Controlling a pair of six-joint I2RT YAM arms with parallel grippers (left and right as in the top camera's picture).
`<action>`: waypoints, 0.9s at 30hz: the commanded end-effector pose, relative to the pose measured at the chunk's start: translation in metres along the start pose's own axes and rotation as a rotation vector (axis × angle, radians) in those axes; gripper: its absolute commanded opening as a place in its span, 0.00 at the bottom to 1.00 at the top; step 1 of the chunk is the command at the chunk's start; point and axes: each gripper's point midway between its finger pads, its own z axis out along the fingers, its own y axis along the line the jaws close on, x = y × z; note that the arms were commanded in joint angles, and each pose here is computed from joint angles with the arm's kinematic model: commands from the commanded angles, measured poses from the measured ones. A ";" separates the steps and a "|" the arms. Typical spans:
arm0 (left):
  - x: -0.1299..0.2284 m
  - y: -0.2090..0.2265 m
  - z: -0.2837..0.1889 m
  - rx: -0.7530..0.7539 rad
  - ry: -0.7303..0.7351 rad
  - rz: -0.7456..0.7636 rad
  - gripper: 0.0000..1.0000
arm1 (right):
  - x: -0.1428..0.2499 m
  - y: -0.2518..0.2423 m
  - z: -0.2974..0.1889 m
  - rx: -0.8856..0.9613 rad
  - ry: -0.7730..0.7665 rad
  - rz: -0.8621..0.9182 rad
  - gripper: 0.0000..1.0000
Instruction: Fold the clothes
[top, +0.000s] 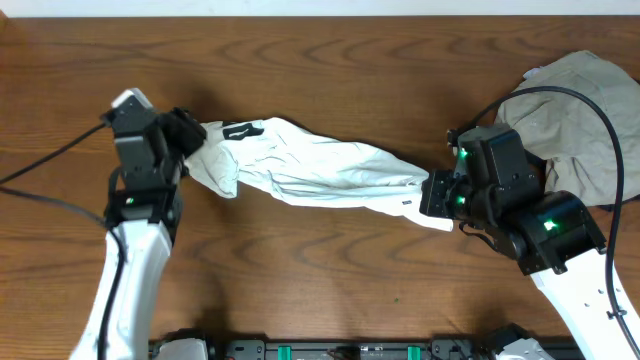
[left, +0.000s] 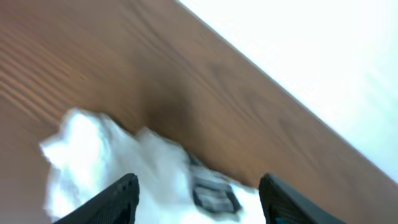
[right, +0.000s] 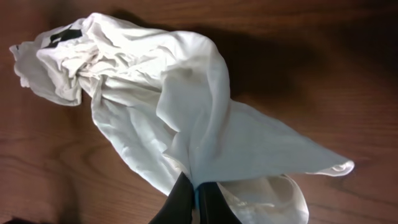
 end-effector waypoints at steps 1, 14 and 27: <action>0.054 -0.037 -0.013 0.194 0.262 -0.016 0.64 | -0.010 -0.002 -0.005 0.015 -0.043 0.014 0.01; 0.195 -0.051 -0.028 0.053 0.763 -0.154 0.73 | -0.016 0.003 -0.005 -0.007 -0.068 0.023 0.01; 0.227 -0.030 0.009 -0.076 0.833 -0.263 0.79 | -0.015 0.003 -0.005 -0.007 -0.064 0.023 0.01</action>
